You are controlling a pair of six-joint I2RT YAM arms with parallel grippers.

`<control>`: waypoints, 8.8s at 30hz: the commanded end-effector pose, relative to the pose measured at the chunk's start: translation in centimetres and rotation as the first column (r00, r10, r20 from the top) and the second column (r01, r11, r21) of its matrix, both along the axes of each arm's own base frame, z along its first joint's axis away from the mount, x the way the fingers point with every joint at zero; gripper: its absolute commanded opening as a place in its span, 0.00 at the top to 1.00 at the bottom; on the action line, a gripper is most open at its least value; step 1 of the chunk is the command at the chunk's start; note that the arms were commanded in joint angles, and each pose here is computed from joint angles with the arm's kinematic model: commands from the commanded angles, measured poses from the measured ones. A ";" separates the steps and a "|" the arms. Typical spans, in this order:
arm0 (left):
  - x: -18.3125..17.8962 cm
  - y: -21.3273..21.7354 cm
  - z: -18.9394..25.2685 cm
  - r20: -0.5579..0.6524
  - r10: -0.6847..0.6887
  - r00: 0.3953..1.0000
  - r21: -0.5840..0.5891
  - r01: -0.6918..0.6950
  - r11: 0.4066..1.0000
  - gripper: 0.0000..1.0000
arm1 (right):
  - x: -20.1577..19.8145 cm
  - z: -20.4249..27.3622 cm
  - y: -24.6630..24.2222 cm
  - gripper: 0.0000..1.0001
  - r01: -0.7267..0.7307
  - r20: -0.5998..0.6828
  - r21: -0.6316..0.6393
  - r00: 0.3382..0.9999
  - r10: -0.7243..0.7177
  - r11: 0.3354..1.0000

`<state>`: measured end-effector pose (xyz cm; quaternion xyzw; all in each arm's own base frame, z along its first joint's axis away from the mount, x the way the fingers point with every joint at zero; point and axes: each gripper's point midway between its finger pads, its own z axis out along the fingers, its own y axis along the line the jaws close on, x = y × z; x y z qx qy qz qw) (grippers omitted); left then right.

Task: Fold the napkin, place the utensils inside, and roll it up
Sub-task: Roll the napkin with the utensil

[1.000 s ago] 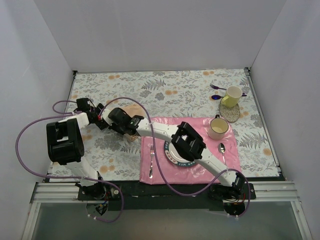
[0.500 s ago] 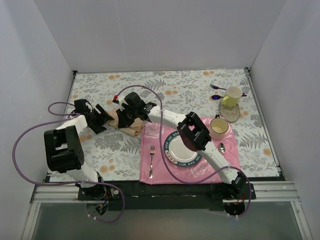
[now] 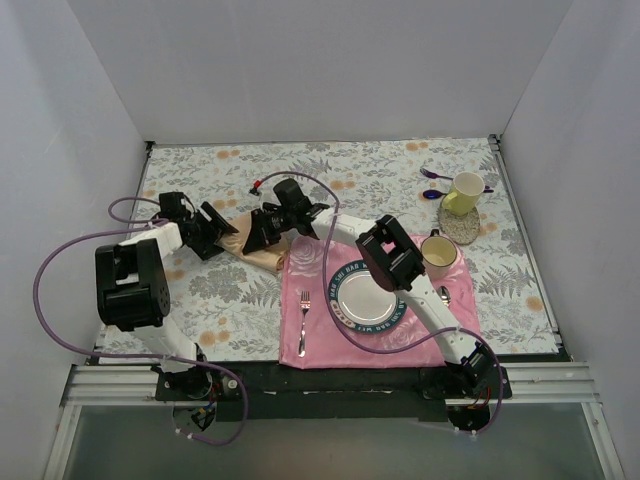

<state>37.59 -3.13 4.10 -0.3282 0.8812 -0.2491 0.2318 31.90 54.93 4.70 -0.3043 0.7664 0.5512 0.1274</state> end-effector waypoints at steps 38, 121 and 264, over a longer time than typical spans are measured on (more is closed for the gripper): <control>0.1 0.9 -3.1 -0.081 -0.047 0.996 0.012 0.048 0.999 0.57 | -1.1 4.1 -0.4 0.11 0.250 0.820 -0.463 0.484 0.305 0.850; 2.3 3.9 -3.2 -0.063 0.053 0.997 0.137 -0.044 0.990 0.77 | 0.6 0.5 -2.2 0.73 0.026 0.001 -0.079 1.000 -0.026 0.997; 1.0 0.0 -2.0 -0.019 -0.029 0.999 0.123 0.031 0.992 0.66 | -1.5 3.8 1.9 0.08 0.322 0.805 -0.377 0.577 0.136 0.868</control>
